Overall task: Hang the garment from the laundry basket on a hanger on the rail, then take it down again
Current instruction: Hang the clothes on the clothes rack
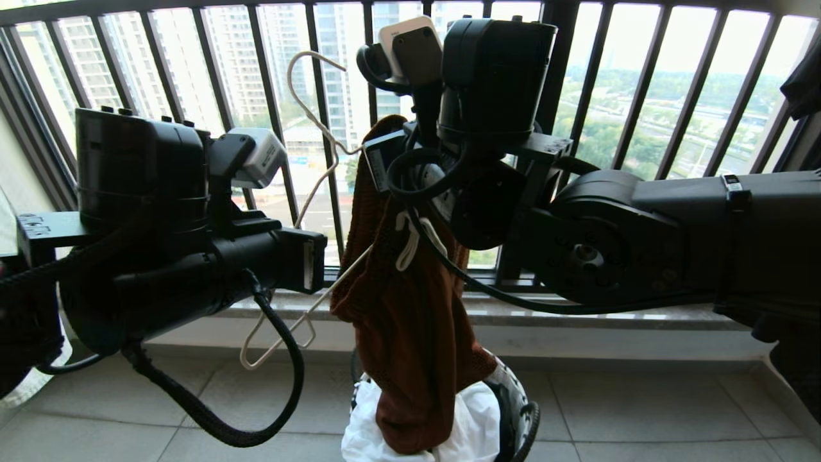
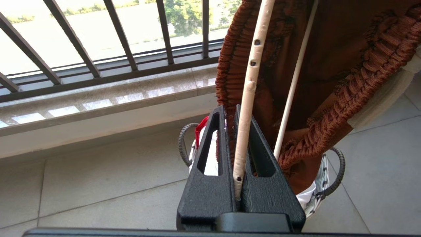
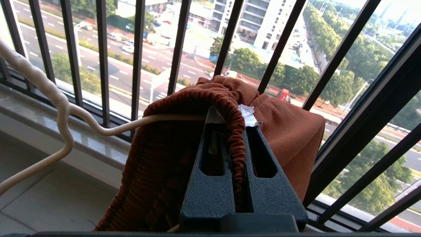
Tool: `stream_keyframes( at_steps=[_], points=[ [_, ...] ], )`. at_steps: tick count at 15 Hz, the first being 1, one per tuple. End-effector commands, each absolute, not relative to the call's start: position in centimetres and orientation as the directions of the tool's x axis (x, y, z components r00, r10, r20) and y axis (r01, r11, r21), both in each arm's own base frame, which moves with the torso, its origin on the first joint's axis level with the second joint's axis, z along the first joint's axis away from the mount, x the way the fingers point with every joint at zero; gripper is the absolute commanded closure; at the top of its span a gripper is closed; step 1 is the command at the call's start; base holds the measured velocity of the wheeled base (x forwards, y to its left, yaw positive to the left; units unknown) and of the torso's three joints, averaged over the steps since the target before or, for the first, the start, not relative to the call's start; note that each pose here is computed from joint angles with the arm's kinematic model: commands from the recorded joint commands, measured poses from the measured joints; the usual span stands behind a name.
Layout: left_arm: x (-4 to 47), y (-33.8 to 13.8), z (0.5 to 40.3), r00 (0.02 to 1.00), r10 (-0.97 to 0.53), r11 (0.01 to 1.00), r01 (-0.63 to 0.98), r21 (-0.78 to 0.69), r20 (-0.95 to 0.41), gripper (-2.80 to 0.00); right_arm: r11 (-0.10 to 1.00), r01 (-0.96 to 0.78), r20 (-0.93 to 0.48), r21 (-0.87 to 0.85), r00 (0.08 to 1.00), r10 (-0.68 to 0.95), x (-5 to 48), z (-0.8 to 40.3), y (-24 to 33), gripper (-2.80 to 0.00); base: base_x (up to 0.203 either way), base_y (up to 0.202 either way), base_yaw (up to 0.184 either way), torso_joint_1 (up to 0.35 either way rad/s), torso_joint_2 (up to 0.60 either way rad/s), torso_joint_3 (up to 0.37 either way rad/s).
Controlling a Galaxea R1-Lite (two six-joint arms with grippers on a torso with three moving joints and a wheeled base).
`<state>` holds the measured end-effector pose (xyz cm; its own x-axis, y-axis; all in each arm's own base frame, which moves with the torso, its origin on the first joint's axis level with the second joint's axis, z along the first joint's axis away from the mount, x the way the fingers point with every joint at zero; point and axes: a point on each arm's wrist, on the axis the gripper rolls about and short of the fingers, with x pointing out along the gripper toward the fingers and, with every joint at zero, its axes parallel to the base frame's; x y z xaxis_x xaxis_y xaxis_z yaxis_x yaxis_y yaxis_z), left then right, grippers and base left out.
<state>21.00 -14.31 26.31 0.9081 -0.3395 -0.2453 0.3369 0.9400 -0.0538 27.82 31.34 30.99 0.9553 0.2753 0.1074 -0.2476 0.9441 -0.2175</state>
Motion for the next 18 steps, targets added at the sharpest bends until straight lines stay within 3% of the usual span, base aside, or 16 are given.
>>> stream_keyframes(
  at_steps=[1,18],
  points=[
    [21.7,-14.9,26.0,0.913,-0.343,0.939,0.335,-0.073,-0.223,0.0,0.94,-0.26,0.104,-0.222,0.952,0.288,27.4,30.8,31.9,0.0,0.0,0.0,0.0,0.0,0.0,0.0],
    [21.9,-15.4,25.5,0.917,-0.372,0.927,0.359,-0.113,-0.141,0.0,0.915,-0.323,0.076,-0.242,0.934,0.35,25.7,29.4,34.4,0.0,0.0,0.0,0.0,0.0,0.0,0.0]
  ],
)
